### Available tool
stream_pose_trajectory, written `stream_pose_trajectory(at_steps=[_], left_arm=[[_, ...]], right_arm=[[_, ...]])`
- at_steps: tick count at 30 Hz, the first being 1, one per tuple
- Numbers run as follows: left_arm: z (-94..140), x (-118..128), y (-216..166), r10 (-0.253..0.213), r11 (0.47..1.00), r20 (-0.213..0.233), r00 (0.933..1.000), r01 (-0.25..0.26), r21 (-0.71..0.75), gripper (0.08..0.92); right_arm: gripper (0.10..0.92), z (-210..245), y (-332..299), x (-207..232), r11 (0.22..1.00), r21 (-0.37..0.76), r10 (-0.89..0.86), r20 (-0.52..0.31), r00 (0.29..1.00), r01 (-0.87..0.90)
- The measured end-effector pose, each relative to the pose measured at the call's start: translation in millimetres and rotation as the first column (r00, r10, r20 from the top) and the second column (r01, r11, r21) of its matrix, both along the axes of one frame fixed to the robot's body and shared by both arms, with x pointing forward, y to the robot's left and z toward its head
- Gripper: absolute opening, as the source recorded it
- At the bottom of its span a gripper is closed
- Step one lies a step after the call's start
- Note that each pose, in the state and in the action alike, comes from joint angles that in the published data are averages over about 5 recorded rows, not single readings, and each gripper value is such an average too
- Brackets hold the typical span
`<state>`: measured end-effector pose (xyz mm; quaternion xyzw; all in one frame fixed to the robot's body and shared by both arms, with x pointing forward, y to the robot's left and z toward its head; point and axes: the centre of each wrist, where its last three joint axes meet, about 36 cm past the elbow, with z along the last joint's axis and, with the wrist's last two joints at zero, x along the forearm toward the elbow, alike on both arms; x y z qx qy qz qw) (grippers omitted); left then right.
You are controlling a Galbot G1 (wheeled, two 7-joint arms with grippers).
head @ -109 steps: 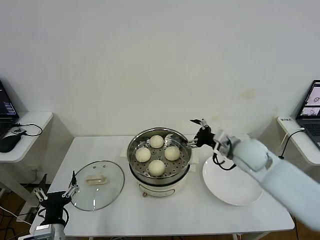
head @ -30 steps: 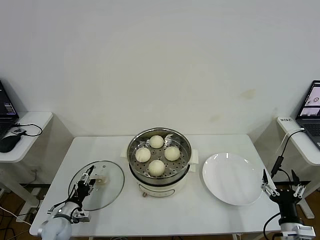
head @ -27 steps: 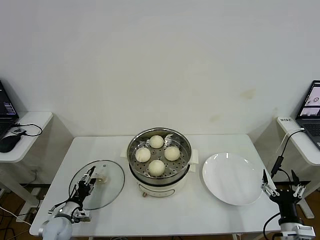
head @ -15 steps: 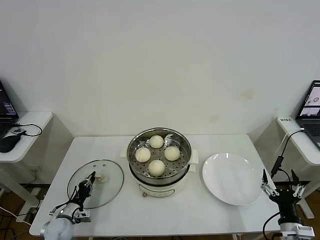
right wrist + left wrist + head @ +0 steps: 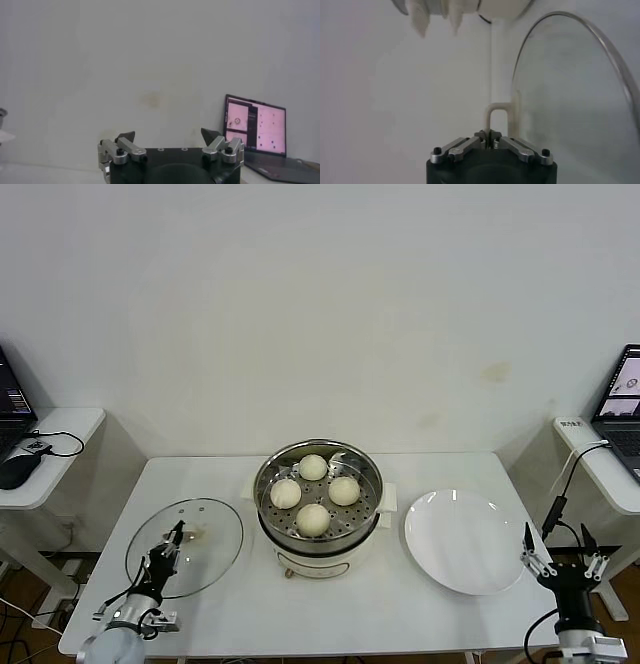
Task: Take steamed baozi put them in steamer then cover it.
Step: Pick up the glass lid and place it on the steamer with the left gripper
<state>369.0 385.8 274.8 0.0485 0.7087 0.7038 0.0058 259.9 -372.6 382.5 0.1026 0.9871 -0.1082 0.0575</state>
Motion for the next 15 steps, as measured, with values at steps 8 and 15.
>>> stream_pose_trajectory(at_steps=[8,15], left_arm=[[32,-17,8,0.041,0.999,0.081,0.9959,-0.043,0.025,0.124],[77,-34,16,0.071,0.996,0.112,0.9911,-0.078,0.053,0.124]], right_arm=[[0.823,0,2,0,1.000,-0.002,0.012,-0.001,1.000,-0.012],[0.823,1,7,-1,0.999,-0.012,0.032,-0.008,0.999,-0.033]])
